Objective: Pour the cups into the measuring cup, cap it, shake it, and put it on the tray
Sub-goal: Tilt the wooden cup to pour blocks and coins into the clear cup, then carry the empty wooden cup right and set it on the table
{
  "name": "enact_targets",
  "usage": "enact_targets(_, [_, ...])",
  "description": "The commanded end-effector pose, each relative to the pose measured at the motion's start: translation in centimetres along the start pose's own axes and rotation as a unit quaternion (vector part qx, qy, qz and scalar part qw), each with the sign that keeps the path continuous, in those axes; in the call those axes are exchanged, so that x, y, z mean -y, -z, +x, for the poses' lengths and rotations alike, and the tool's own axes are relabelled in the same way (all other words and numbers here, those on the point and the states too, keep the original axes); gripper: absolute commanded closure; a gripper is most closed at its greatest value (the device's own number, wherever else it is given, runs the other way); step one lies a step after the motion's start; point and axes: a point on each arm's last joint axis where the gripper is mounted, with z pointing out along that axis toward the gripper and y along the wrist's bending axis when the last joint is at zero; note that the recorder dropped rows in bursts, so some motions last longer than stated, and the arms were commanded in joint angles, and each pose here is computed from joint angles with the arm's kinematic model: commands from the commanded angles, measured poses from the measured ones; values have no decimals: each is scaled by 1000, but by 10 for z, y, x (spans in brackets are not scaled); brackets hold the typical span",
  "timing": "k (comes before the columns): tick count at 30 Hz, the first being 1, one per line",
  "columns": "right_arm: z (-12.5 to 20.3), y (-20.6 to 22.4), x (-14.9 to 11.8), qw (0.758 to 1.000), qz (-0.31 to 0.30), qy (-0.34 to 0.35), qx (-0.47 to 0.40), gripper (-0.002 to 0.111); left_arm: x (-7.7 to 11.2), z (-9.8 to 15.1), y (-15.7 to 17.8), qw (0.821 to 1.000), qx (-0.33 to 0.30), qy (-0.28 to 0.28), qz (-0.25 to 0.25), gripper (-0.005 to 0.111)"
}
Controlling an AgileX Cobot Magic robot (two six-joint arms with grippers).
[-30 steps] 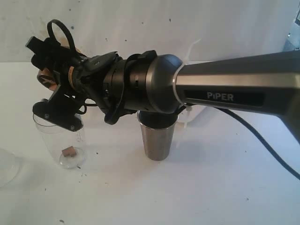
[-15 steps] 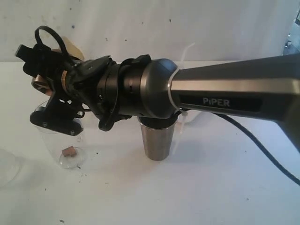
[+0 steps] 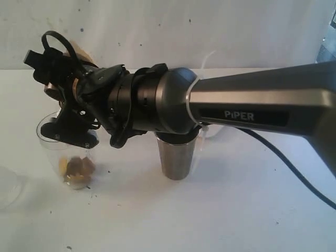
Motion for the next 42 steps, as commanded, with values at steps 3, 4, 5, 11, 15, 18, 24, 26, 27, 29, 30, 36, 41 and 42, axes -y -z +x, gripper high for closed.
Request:
enact_targets(3, [4, 3, 4, 1000, 3, 2, -12, 108, 0, 1, 0, 1000, 3, 1, 2, 106])
enact_targets(4, [4, 3, 4, 1000, 3, 2, -12, 108, 0, 1, 0, 1000, 3, 1, 2, 106])
enact_targets(5, [4, 3, 5, 1000, 3, 5, -12, 108, 0, 1, 0, 1000, 3, 1, 2, 106])
enact_targets(11, [4, 3, 5, 1000, 4, 2, -12, 108, 0, 1, 0, 1000, 3, 1, 2, 106])
enact_targets(15, [5, 3, 5, 1000, 3, -17, -15, 108, 0, 1, 0, 1000, 3, 1, 2, 106])
enact_targets(18, [11, 8, 9, 997, 11, -78, -20, 108, 0, 1, 0, 1000, 3, 1, 2, 106])
enact_targets(24, [22, 22, 24, 972, 42, -232, 0, 108, 0, 1, 0, 1000, 3, 1, 2, 106])
enact_targets(26, [23, 25, 27, 966, 50, -254, 11, 108, 0, 1, 0, 1000, 3, 1, 2, 106])
enact_targets(27, [23, 26, 28, 961, 52, -270, 18, 108, 0, 1, 0, 1000, 3, 1, 2, 106])
enact_targets(29, [26, 33, 36, 939, 66, -334, 44, 108, 0, 1, 0, 1000, 3, 1, 2, 106])
enact_targets(30, [28, 36, 38, 929, 69, -359, 52, 108, 0, 1, 0, 1000, 3, 1, 2, 106])
enact_targets(36, [63, 64, 52, 747, 98, -657, 27, 108, 0, 1, 0, 1000, 3, 1, 2, 106])
enact_targets(41, [109, 79, 38, 597, 137, -788, -57, 108, 0, 1, 0, 1000, 3, 1, 2, 106])
enact_targets(42, [118, 82, 32, 562, 132, -814, -67, 108, 0, 1, 0, 1000, 3, 1, 2, 106])
